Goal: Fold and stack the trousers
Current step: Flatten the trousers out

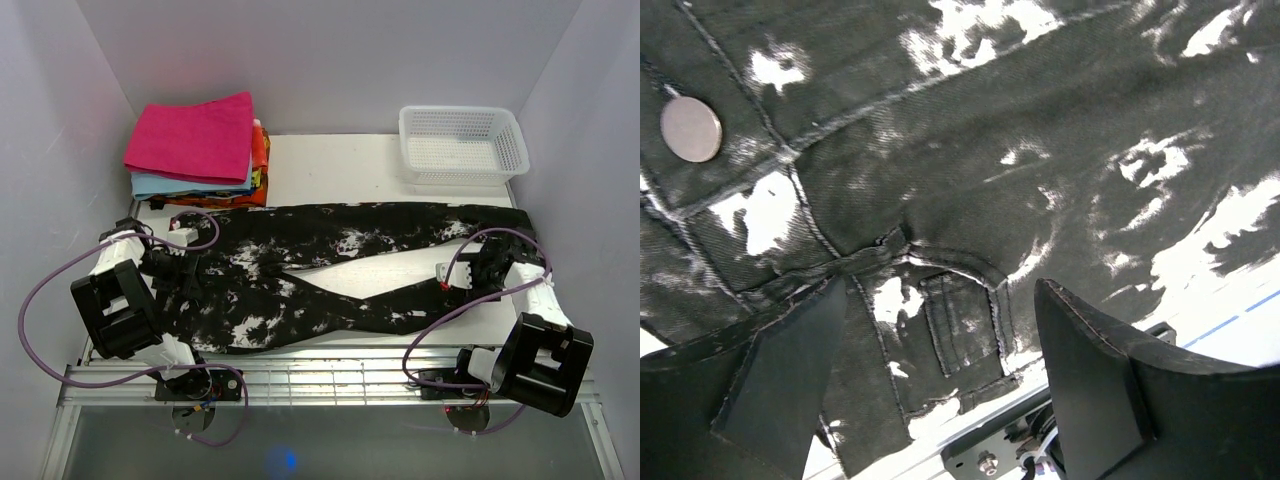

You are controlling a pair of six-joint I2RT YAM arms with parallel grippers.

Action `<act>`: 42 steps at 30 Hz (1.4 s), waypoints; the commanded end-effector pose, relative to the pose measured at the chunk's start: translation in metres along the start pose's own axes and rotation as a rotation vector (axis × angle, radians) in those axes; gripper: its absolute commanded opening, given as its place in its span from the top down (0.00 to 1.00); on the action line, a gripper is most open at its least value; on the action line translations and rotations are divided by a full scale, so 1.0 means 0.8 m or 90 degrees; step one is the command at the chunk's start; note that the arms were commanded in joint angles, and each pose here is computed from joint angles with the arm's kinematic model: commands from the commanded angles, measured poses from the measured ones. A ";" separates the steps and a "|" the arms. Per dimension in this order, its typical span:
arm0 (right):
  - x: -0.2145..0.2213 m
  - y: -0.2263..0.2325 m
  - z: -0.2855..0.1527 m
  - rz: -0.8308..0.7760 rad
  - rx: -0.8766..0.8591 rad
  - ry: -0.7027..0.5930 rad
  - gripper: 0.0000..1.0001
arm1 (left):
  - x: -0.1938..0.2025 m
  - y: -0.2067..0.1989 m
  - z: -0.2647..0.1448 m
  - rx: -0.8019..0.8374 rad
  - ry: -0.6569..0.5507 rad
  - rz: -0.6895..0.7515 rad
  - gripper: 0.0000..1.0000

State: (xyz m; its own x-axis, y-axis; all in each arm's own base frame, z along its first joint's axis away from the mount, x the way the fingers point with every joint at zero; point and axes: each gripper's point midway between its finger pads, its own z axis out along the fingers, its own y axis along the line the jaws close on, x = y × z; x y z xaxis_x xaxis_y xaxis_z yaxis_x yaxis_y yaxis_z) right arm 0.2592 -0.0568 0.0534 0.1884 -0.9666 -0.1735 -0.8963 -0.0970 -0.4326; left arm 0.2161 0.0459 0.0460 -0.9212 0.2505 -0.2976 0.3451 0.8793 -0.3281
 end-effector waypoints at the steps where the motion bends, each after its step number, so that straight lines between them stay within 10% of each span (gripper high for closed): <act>1: -0.010 0.008 0.013 -0.198 -0.032 -0.010 0.32 | -0.016 0.010 -0.003 -0.023 -0.034 0.009 0.15; 9: -0.008 -0.005 -0.026 -0.085 -0.105 -0.034 0.92 | -0.032 0.023 -0.002 -0.025 -0.044 -0.002 0.21; 16: -0.018 -0.037 -0.081 -0.081 -0.069 -0.027 0.92 | -0.046 0.036 -0.006 -0.046 -0.060 -0.006 0.24; 19: -0.017 -0.045 -0.098 -0.079 -0.056 -0.024 0.89 | -0.047 0.037 -0.005 -0.043 -0.062 -0.005 0.25; 25: -0.042 -0.027 -0.074 -0.204 -0.027 -0.060 0.26 | -0.049 0.030 -0.003 -0.019 -0.065 -0.008 0.23; 32: -0.048 0.032 -0.016 -0.349 -0.115 -0.050 0.19 | -0.045 0.027 0.002 -0.009 -0.066 -0.006 0.23; 42: -0.031 0.040 0.022 -0.305 -0.162 -0.038 0.29 | -0.032 0.026 0.024 0.010 -0.051 -0.021 0.23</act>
State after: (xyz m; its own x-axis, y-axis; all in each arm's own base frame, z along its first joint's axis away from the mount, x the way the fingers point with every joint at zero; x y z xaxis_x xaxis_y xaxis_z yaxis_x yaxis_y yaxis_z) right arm 0.2105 -0.0345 0.0277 0.2536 -0.9492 -0.1861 -0.9567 -0.2177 -0.1931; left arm 0.2477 0.0559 0.0321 -0.9253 0.1958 -0.3248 0.3049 0.8934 -0.3300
